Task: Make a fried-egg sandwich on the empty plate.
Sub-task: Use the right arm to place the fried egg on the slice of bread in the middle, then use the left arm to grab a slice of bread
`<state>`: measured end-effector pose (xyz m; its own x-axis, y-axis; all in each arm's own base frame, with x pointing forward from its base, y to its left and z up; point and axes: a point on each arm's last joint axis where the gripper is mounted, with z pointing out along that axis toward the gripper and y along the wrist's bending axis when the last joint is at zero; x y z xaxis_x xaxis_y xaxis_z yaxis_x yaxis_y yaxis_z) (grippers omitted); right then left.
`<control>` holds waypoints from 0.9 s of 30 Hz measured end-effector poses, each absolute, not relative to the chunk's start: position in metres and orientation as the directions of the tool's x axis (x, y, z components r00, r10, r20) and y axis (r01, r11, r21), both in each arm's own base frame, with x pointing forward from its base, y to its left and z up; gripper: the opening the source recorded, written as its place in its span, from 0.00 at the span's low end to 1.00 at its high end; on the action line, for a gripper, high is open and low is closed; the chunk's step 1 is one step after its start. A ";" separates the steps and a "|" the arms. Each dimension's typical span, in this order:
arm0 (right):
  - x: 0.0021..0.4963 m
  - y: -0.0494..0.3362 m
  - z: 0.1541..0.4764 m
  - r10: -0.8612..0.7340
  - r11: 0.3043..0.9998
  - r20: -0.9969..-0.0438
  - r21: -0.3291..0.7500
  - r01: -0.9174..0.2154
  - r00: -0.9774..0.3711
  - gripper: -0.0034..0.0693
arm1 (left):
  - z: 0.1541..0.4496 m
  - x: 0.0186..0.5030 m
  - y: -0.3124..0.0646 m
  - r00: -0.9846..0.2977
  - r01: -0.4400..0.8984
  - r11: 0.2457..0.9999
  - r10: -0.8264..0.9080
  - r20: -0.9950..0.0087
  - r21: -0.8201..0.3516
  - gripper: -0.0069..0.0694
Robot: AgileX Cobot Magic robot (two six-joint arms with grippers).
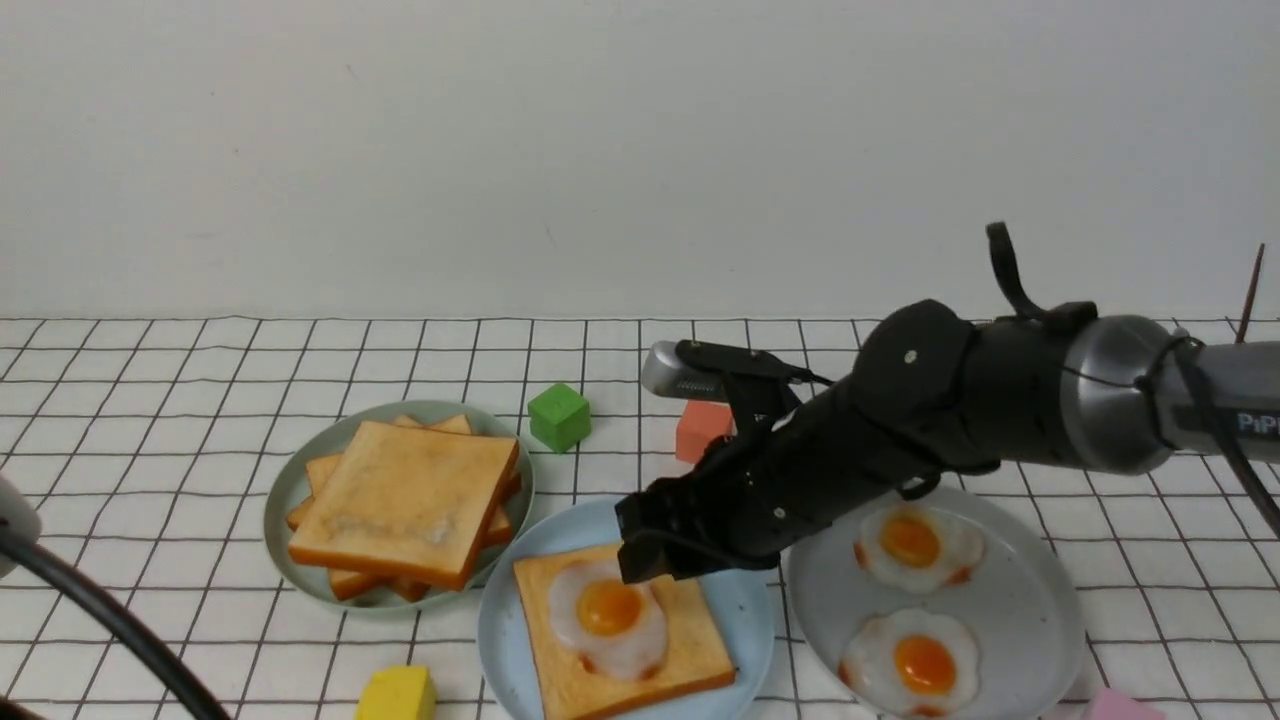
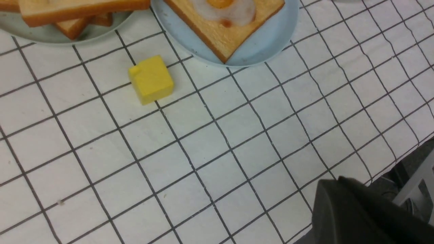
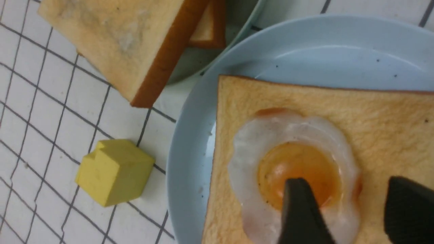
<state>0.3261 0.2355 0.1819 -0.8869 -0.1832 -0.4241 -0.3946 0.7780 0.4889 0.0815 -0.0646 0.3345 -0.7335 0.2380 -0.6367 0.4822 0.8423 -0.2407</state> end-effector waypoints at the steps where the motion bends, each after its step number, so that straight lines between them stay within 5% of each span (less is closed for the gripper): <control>1: 0.324 0.234 0.191 -0.198 0.769 -0.443 0.482 -0.419 -0.874 0.66 | 0.335 0.082 -0.065 -0.728 0.482 0.844 0.235 -0.645 -0.236 0.10; 6: 0.300 0.221 0.274 -0.261 0.706 -0.607 0.410 -0.577 -0.750 0.83 | 0.340 0.092 -0.066 -0.702 0.430 0.866 0.145 -0.697 -0.253 0.10; 12: 0.243 0.183 0.358 -0.400 0.685 -0.621 0.286 -0.670 -0.674 0.84 | 0.333 0.126 -0.068 -0.731 0.190 0.937 -0.064 -0.679 -0.293 0.12; 17: 0.201 0.143 0.383 -0.409 0.775 -0.580 0.188 -0.604 -0.705 0.83 | 0.315 0.158 -0.073 -0.780 0.085 0.976 -0.061 -0.622 -0.202 0.11; 21: 0.166 0.124 0.382 -0.363 0.782 -0.601 0.220 -0.584 -0.712 0.83 | 0.309 0.190 -0.068 -0.815 -0.003 0.983 -0.109 -0.569 -0.183 0.07; 27: 0.135 0.110 0.362 -0.344 0.756 -0.625 0.259 -0.602 -0.701 0.83 | 0.292 0.233 -0.040 -0.863 -0.143 0.928 -0.287 -0.416 -0.344 0.07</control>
